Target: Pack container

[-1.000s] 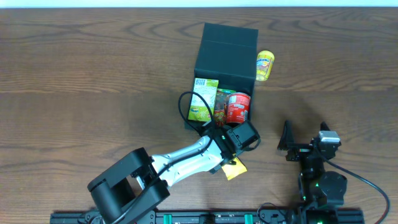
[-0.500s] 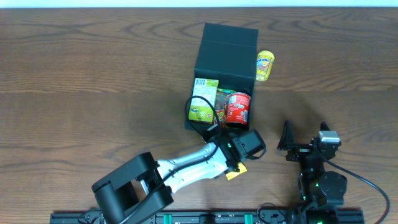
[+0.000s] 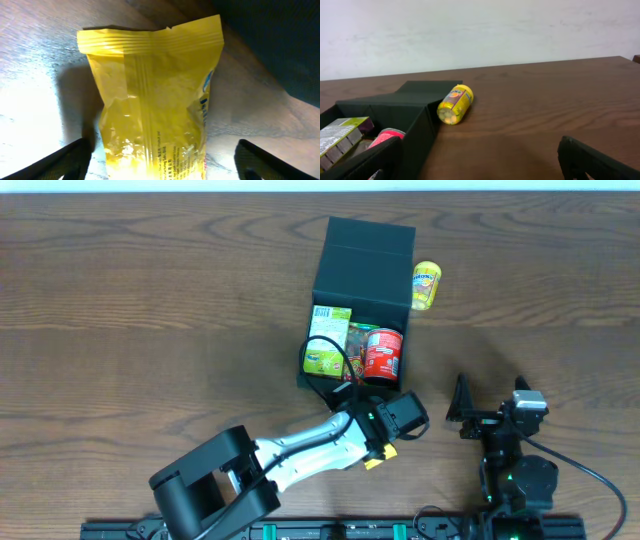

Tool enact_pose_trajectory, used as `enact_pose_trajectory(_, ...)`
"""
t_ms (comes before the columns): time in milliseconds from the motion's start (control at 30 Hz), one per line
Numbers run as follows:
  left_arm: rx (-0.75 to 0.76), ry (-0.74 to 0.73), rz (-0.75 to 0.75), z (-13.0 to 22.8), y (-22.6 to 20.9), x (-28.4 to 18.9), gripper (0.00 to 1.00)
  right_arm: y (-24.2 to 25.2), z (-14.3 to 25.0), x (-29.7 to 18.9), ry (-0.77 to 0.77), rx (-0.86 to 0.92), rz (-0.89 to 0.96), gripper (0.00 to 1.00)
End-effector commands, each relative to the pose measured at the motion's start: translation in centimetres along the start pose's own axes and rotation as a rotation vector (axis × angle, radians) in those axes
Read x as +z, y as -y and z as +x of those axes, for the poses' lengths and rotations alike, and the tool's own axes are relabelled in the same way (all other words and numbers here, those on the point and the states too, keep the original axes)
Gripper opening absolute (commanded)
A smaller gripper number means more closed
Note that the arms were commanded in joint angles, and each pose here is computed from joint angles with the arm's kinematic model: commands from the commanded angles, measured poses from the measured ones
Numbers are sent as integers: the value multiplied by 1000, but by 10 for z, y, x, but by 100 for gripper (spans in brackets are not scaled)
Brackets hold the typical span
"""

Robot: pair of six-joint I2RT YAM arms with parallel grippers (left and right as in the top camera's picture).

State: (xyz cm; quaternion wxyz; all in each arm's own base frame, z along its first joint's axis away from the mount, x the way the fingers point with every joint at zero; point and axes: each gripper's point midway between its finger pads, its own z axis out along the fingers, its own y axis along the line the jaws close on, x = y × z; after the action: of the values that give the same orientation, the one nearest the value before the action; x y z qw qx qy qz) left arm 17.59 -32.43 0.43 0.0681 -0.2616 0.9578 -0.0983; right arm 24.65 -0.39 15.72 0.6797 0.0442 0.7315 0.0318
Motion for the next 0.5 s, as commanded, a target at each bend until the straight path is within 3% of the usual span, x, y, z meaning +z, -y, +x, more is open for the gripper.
enact_pose_trajectory(0, 9, 23, -42, 0, -8, 12, 88, -3, 1, 0, -3, 11, -11, 99)
enact_pose_trajectory(267, 11, 38, -47, -2, -9, 13, 80, -3, 1, 0, -3, 11, -11, 99)
enact_pose_trajectory(467, 16, 39, -48, -2, -9, 13, 68, -3, 1, 0, -3, 11, -11, 99)
